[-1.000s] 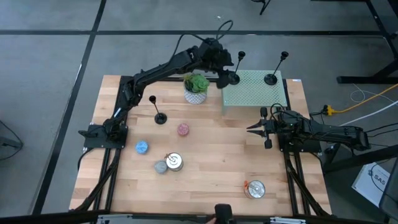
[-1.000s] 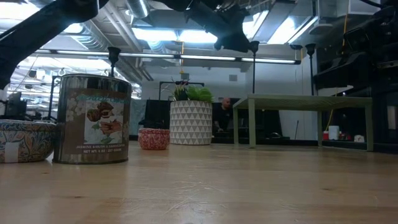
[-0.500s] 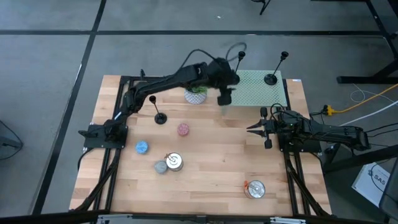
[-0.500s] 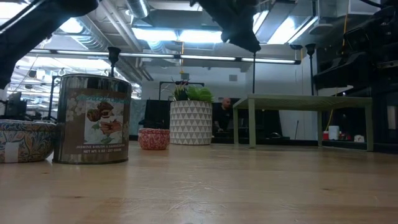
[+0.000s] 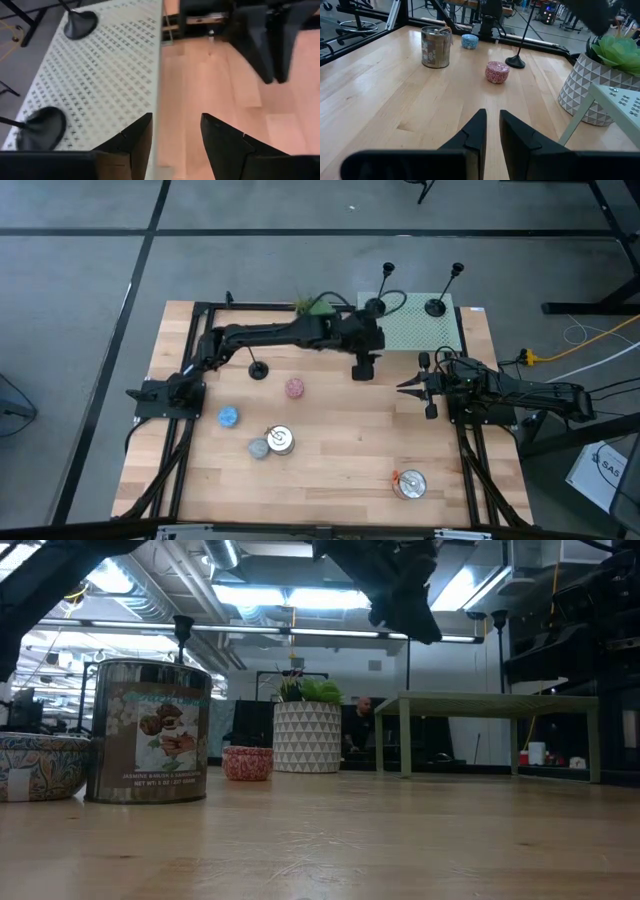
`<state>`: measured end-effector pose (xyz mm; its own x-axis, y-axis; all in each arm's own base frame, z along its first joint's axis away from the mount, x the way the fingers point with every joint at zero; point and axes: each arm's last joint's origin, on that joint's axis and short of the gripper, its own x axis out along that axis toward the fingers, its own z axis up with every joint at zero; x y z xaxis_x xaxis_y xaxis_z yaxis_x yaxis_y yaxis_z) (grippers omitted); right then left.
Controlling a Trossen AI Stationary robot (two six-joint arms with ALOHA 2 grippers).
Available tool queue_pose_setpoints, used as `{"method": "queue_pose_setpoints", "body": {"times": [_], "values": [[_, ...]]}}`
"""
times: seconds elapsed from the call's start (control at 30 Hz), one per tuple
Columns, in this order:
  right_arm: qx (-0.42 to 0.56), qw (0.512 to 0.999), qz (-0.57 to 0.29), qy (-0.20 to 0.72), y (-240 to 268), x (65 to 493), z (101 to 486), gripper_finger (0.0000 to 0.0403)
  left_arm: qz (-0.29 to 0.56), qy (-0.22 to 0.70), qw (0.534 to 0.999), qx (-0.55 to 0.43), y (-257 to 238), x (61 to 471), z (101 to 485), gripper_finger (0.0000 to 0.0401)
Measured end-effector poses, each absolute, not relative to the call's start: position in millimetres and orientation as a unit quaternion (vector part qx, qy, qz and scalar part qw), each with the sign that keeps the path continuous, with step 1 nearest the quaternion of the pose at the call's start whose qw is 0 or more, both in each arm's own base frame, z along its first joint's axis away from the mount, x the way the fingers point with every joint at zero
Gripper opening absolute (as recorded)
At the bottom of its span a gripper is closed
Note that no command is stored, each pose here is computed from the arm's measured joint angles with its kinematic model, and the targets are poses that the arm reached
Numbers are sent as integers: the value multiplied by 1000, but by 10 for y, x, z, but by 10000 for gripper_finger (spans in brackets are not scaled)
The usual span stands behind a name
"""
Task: Pick & Place candle stick holders
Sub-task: Put the right black candle holder and aligned with other black candle holder on the shelf
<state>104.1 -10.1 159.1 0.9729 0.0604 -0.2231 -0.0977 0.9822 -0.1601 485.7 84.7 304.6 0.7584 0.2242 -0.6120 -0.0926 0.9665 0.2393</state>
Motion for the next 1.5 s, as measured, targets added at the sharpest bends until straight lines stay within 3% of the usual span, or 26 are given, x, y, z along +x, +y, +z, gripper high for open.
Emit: {"method": "queue_pose_setpoints", "body": {"times": [0.27, 0.4, 1.03, 1.5], "values": [[-86, 990, 40, 108, -101, 1041, 1593, 54, 53, 204, 971, 109, 566, 4645, 3307, 122], [-88, 991, 35, 99, -105, 1045, 1611, 54, 43, 181, 975, 118, 443, 4388, 3377, 108], [-95, 993, 35, 57, -103, 1059, 1692, 54, 98, 97, 987, 85, 456, 3127, 3007, 83], [-41, 989, -142, -15, -230, 1233, 1887, 54, 144, 91, 982, 84, 607, 2946, 2938, 83]]}}
